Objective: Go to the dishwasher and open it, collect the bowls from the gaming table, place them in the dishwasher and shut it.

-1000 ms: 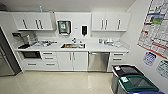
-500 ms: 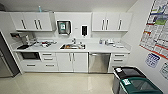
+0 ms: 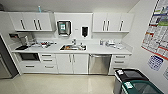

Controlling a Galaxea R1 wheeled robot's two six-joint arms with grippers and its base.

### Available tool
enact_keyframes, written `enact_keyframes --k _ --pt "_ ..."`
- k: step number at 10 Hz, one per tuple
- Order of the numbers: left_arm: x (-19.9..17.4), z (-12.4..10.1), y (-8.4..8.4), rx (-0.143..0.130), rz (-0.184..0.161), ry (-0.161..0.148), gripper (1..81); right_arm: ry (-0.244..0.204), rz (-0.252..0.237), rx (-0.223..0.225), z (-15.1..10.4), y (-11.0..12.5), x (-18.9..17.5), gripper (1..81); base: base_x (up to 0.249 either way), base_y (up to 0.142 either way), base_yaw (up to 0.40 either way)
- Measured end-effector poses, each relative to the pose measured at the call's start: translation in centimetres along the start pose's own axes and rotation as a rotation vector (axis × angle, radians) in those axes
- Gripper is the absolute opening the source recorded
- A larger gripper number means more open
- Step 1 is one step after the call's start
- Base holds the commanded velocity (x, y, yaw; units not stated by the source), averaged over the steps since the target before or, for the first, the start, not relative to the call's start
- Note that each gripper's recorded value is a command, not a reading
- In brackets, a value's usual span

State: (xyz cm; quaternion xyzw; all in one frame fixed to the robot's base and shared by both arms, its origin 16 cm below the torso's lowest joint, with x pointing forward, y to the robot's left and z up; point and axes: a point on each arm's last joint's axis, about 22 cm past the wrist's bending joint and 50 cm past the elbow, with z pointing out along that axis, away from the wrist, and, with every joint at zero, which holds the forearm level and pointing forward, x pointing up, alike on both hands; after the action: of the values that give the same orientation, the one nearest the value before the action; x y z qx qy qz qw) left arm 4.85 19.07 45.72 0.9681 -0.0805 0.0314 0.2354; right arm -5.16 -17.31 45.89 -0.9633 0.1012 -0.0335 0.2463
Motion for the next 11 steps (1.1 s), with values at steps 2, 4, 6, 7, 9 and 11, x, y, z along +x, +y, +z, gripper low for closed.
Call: enact_keyframes --k 2,4,6,7,9,11 --pt "-0.4 -0.1 -0.2 0.003 -0.001 -0.004 81.1 -0.005 0.002 0.001 0.0 0.0 -0.5 81.1 0.107 0.0 0.0" --pt "-0.4 -0.1 -0.2 0.003 -0.001 -0.003 81.1 -0.005 0.002 0.001 0.0 0.0 -0.5 81.1 0.107 0.0 0.0" --pt "0.5 0.2 0.5 -0.008 0.002 0.007 81.1 0.012 -0.003 -0.002 -0.1 0.2 0.8 81.1 0.107 0.0 0.0" --pt "0.2 -0.1 -0.2 0.001 0.001 0.004 81.1 0.003 0.0 0.008 0.1 -0.5 0.2 81.1 0.107 0.0 0.0" --pt "-0.8 0.0 0.2 -0.003 -0.004 -0.009 81.1 -0.008 0.004 0.001 -0.1 0.1 -0.6 81.1 0.107 0.0 0.0" --pt "-0.7 0.0 0.2 -0.003 -0.002 -0.006 81.1 -0.007 0.003 0.002 -0.1 0.0 -0.7 81.1 0.107 0.0 0.0"
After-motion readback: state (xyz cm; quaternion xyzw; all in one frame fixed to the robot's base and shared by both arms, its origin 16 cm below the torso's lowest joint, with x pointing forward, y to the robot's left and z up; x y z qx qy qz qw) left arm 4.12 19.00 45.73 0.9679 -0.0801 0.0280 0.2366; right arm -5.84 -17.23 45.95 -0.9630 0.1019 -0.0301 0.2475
